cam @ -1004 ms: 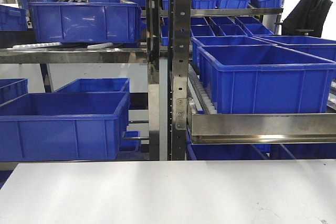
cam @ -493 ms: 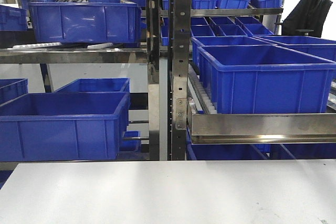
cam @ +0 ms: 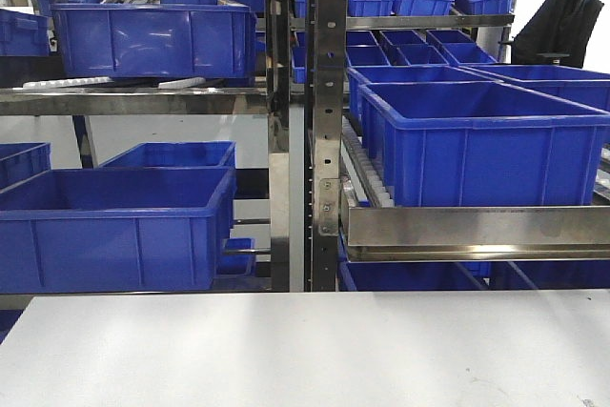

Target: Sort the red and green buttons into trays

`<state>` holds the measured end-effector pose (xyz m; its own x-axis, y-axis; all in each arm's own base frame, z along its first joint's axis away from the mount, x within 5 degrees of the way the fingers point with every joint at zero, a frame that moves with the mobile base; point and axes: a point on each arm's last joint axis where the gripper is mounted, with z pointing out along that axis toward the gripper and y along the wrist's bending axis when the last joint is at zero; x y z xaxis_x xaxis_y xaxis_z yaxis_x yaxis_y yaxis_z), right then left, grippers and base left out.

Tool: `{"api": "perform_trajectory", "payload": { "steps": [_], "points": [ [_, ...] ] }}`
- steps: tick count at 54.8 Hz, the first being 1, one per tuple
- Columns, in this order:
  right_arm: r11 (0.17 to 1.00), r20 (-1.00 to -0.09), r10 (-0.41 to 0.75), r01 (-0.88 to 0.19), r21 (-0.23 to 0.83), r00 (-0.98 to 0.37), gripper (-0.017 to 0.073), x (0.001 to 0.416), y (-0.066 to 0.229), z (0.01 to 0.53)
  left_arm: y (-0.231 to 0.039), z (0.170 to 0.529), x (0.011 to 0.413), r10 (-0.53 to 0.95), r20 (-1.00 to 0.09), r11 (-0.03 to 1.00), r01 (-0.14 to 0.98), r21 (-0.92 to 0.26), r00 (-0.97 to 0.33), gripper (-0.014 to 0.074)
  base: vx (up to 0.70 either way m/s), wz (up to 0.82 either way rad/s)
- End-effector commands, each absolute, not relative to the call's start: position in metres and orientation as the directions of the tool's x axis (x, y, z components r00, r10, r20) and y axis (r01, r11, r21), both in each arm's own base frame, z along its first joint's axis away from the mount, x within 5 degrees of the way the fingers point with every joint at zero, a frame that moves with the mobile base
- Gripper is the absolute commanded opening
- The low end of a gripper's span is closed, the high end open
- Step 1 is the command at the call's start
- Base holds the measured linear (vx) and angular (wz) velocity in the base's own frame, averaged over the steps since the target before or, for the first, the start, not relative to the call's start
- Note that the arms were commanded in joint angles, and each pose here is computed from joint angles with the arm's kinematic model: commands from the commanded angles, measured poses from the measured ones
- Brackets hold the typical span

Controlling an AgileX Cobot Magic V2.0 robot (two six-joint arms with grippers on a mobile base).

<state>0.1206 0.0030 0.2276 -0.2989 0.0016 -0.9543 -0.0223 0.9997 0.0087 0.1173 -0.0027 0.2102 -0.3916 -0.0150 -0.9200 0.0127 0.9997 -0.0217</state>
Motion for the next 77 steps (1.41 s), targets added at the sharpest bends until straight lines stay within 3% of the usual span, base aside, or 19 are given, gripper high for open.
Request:
{"api": "perform_trajectory", "payload": {
  "steps": [1, 19, 27, 37, 63, 77],
  "points": [
    [1.0, -0.982, -0.012, -0.022, -0.007, -0.188, 0.0403, 0.129, 0.003, 0.246, -0.007, 0.221, 0.135, 0.012, -0.954, 0.998, 0.062, -0.007, -0.3, 0.0613, 0.0, 0.0],
    [1.0, -0.975, -0.012, -0.023, -0.007, -0.22, 0.0413, 0.132, 0.003, 0.241, -0.014, 0.179, 0.179, -0.004, -0.911, 0.993, 0.102, -0.051, -0.412, 0.0608, 0.0, 0.0],
    [1.0, -0.975, -0.012, -0.023, -0.007, -0.224, 0.0413, 0.132, 0.003, 0.241, -0.012, 0.167, 0.198, -0.075, -0.904, 0.994, 0.045, -0.104, -0.421, 0.0608, 0.0, 0.0],
    [1.0, -0.975, -0.012, -0.023, -0.007, -0.224, 0.0413, 0.132, 0.003, 0.241, -0.012, 0.157, 0.22, -0.011, -0.899, 0.997, 0.068, -0.045, -0.437, 0.0608, 0.0, 0.0],
    [1.0, -0.974, 0.001, -0.019, 0.006, -0.226, 0.0413, 0.132, 0.003, 0.241, -0.014, 0.124, 0.245, 0.007, -0.849, 0.996, 0.08, -0.042, -0.529, 0.059, 0.0, 0.0],
    [0.996, -0.917, 0.092, 0.018, 0.092, -0.388, 0.0415, 0.13, 0.003, 0.225, -0.012, 0.107, 0.249, -0.025, -0.846, 0.997, 0.045, -0.058, -0.532, 0.059, 0.0, 0.0]
  ]
}}
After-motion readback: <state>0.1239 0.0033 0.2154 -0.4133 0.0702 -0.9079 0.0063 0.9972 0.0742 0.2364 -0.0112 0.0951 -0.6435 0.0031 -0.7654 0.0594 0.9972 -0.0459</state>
